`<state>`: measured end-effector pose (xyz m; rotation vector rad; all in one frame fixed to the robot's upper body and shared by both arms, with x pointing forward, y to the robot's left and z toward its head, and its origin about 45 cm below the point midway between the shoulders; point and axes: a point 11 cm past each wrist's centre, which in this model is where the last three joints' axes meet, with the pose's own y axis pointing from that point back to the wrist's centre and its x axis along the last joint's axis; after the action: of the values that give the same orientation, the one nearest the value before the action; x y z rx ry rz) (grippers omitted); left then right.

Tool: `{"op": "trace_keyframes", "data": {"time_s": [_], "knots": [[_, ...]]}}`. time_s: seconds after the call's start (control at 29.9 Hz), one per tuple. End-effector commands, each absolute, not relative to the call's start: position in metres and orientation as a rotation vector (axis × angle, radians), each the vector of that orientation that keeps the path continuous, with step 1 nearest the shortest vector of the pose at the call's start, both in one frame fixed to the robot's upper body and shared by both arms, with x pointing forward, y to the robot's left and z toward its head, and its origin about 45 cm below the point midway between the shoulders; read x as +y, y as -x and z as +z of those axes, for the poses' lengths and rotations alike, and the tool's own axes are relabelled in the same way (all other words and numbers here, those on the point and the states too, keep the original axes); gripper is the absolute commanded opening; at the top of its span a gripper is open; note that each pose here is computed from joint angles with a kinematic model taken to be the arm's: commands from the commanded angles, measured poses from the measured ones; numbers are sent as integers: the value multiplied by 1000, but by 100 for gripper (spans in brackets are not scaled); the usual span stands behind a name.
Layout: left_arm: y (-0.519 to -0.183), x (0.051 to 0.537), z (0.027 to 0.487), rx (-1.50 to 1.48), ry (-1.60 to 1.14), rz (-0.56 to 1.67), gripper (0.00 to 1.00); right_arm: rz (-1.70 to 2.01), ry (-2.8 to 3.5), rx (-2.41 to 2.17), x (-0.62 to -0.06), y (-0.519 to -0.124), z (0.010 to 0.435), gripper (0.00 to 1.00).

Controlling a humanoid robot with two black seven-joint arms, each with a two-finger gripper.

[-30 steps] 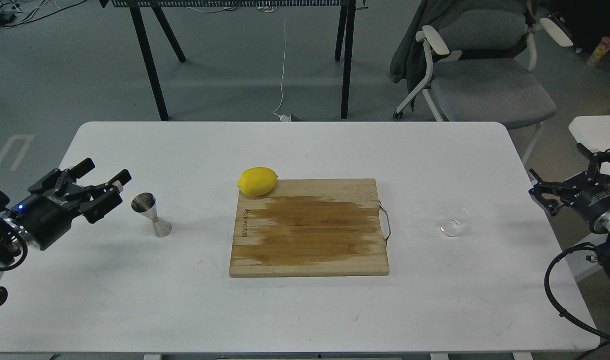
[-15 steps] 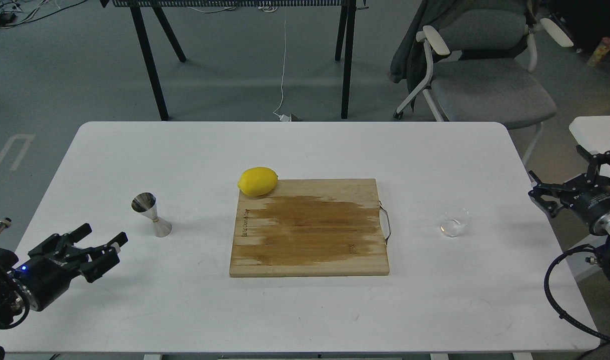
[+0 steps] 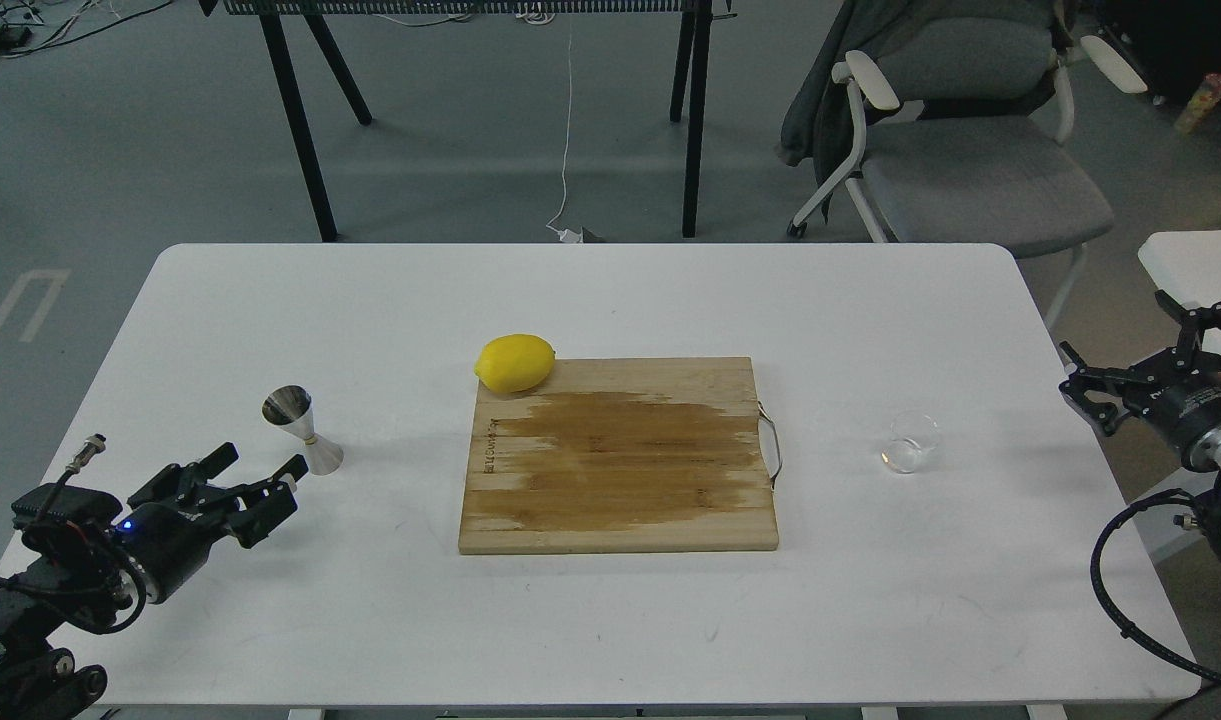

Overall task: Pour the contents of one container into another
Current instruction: 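Close the left gripper around the steel jigger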

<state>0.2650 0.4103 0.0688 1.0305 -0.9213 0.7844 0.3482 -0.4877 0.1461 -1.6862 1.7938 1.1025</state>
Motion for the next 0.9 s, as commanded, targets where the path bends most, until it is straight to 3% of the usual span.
{"op": "trace_keyframes", "data": {"time_s": [0.0, 0.87], "knots": [[-272, 400, 69, -926, -1005, 794, 100, 1102, 1687, 1792, -487, -349, 146, 100], [-302, 363, 51, -915, -974, 837, 95, 1105, 1683, 1797, -488, -347, 145, 100]]}}
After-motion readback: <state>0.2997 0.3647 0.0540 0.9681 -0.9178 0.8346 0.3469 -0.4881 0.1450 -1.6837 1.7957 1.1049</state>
